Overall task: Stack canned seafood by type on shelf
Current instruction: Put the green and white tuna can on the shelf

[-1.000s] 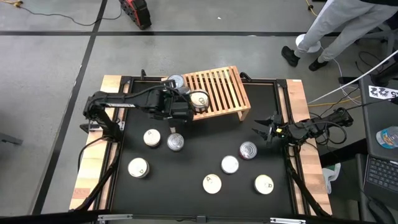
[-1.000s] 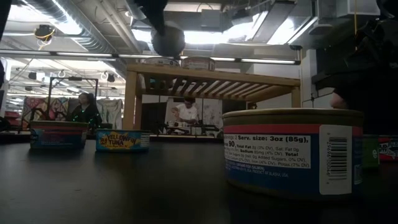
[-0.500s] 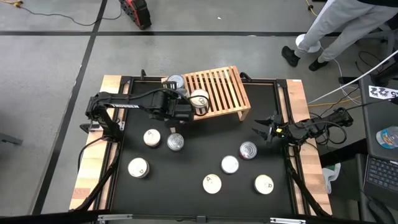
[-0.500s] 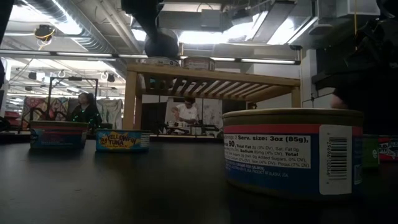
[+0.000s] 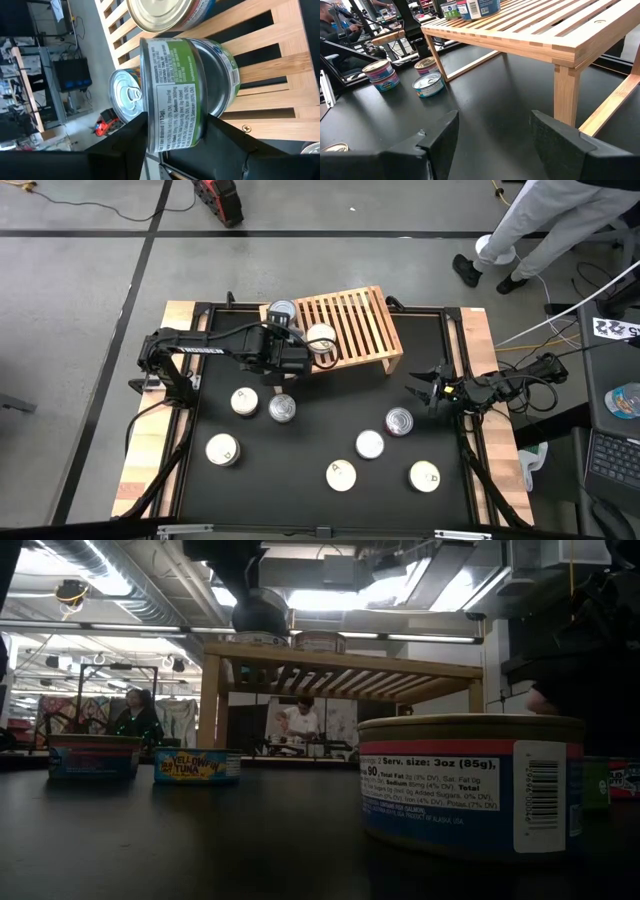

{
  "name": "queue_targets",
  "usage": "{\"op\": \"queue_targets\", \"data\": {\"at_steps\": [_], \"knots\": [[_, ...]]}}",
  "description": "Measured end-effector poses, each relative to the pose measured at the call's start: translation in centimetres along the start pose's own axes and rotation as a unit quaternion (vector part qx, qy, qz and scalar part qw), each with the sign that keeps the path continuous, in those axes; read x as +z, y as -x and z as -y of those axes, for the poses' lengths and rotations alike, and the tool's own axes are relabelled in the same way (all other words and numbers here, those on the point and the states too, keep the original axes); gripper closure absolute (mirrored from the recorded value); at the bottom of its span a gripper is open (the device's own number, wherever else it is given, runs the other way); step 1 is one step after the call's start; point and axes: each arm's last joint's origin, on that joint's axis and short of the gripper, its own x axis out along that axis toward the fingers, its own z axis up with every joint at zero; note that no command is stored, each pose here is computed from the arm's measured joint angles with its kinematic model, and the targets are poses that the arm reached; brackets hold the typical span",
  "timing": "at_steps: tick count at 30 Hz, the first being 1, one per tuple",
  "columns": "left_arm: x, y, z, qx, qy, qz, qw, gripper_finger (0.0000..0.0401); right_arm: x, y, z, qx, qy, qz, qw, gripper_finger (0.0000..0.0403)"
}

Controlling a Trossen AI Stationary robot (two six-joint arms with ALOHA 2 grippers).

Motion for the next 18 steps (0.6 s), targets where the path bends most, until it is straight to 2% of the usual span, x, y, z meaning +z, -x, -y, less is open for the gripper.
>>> {"op": "queue_targets", "data": {"at_steps": [9, 18], "knots": [[0.0, -0.03, -0.04, -0.001, 0.001, 0.0, 1.0, 0.0186, 0.0, 0.0, 0.0, 0.0, 0.0, 0.0, 1.0, 0.016], [-0.05, -0.53, -0.59, -0.001, 0.028, -0.004, 1.0, 0.0157, 0.0, 0.0, 0.0, 0.0, 0.0, 0.0, 1.0, 0.016]]}}
